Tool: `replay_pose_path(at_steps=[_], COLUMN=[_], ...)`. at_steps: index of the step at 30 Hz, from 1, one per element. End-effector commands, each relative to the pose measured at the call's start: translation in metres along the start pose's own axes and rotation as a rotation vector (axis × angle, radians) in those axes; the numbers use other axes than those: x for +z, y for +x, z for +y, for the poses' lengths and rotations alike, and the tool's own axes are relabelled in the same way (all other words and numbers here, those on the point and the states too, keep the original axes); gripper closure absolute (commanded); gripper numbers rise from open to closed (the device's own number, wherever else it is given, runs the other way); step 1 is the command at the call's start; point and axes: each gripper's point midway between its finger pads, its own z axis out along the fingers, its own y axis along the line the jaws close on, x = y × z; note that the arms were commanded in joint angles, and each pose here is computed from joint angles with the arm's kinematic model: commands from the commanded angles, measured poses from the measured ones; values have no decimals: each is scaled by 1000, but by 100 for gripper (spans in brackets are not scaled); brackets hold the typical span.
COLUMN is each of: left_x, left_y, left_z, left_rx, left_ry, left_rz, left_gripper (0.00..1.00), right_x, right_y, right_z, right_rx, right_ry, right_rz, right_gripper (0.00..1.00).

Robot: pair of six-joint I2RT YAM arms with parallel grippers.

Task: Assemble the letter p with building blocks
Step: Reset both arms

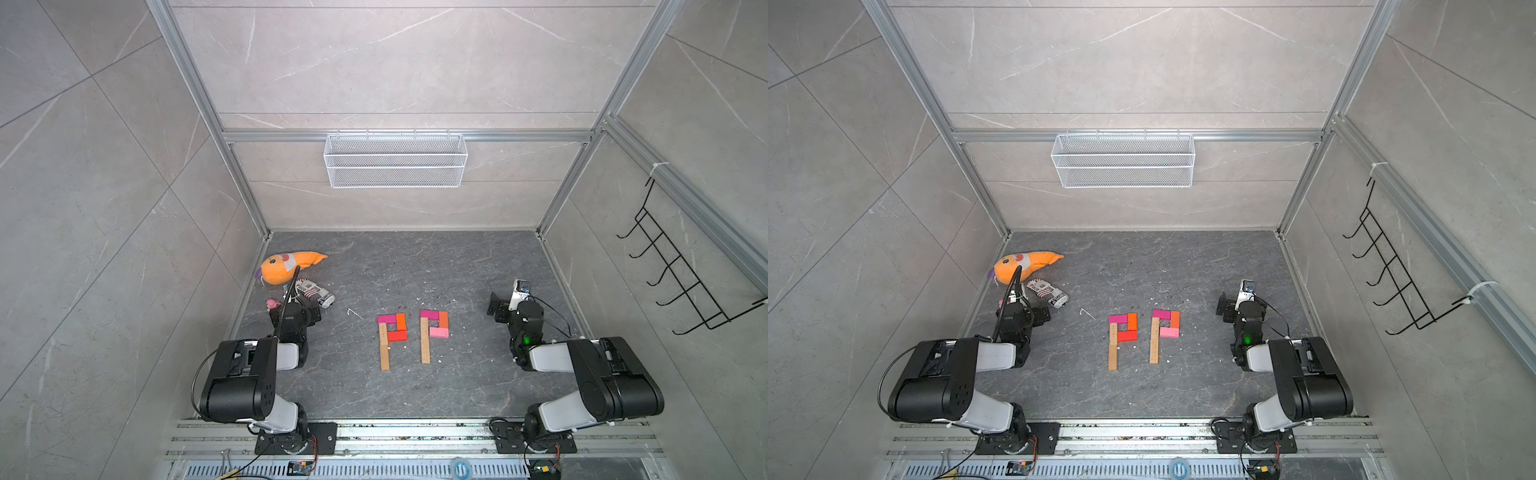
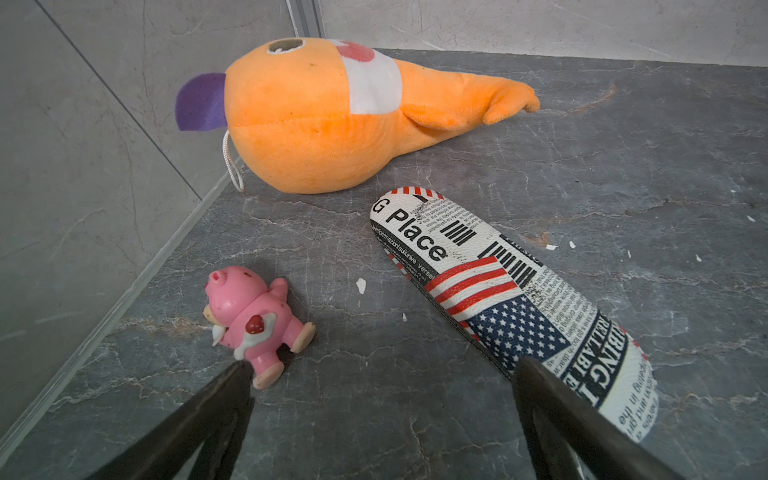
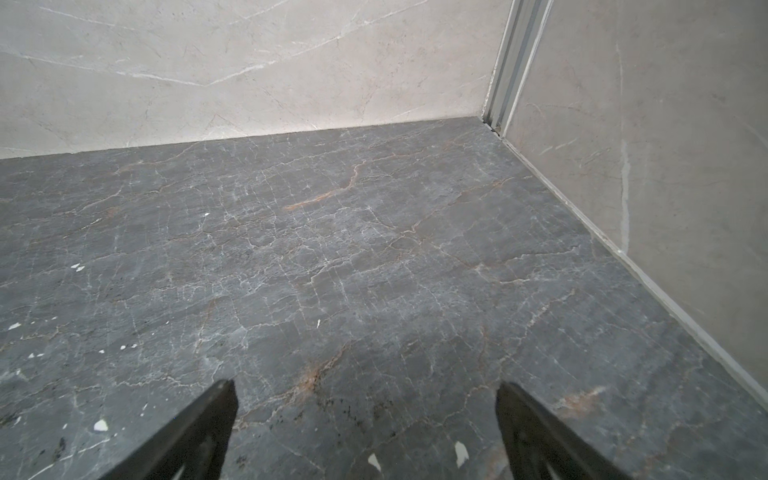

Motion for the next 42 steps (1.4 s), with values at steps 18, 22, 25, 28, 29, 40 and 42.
replay_pose_path(at_steps=[18,22,25,28,29,40,42], left_x=[0,0,0,0,0,0,0], left_y=[-18,-18,-18,-18,-18,-18,-18], left_z=[-2,-3,-2,-2,-2,-2,-2], left_rx=[-29,-29,-28,-29,-29,-29,-28], left_ry=[11,11,11,11,9,10,11], left_rz=[-53,-54,-54,-54,-54,-53,-54], left_gripper=[0,0,0,0,0,0,0], right_x=[4,4,4,4,4,5,4], right_y=[-6,-7,-6,-7,-7,-6,-6], right_z=[8,8,9,8,8,12,13], right_rx=[-19,-18,-19,-18,-18,-30,-31], right_ry=[-36,-36,-37,-36,-35,-53,-60], right_rz=[-3,-4,-3,-3,-3,1,2], right_gripper=[1,0,1,0,1,0,1])
